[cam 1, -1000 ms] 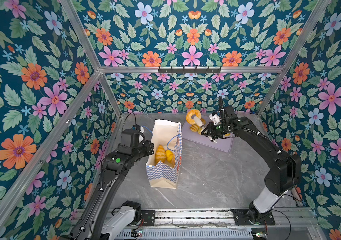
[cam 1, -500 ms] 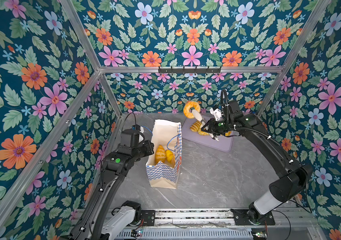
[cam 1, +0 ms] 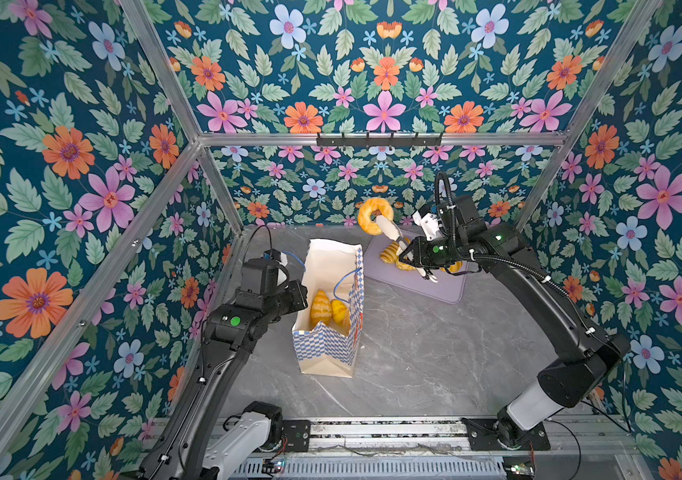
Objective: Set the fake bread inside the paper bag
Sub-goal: 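Carry the ring donut with the tongs over the open paper bag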
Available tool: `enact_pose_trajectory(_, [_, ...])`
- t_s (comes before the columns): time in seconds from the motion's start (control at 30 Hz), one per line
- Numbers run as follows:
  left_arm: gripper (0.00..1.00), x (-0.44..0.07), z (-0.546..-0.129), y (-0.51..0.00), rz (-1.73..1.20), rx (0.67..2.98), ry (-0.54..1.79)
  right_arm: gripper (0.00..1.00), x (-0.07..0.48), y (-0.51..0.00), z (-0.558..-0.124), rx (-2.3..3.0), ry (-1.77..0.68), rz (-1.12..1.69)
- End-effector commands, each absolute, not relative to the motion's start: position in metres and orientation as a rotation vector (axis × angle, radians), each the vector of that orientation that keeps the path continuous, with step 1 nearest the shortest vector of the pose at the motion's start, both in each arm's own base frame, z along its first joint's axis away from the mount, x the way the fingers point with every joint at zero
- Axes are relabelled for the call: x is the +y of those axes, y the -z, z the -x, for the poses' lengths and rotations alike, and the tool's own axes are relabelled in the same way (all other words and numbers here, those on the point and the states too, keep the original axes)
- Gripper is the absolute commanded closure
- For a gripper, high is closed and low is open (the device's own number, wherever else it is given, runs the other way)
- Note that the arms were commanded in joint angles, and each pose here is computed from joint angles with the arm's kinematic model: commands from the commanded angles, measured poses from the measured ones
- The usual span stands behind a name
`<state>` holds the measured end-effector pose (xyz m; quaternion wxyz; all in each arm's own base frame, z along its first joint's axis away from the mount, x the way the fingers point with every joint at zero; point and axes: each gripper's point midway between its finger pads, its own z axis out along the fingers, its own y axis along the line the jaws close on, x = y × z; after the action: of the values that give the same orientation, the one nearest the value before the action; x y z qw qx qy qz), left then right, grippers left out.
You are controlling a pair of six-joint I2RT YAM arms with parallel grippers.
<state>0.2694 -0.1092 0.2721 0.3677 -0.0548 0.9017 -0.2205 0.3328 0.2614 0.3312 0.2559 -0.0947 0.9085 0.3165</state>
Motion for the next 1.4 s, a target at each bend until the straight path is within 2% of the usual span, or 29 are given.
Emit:
enact_pose_trajectory(0.0, [0.83, -0.109, -0.271, -0.278, 0.140, 2.298, 0.569, 0.71, 0.261, -0.339, -0.330, 2.436, -0.833, 0.308])
enact_pose_trajectory(0.47, [0.84, -0.111, -0.273, -0.277, 0.138, 2.299, 0.575, 0.71, 0.290, -0.345, -0.298, 2.421, -0.730, 0.567])
enact_pose_trajectory(0.83, [0.84, -0.110, -0.273, -0.276, 0.140, 2.301, 0.573, 0.71, 0.317, -0.330, -0.282, 2.446, -0.661, 0.759])
enact_pose_trajectory(1.37, [0.84, -0.111, -0.273, -0.276, 0.140, 2.300, 0.575, 0.68, 0.326, -0.317, -0.268, 2.472, -0.597, 0.875])
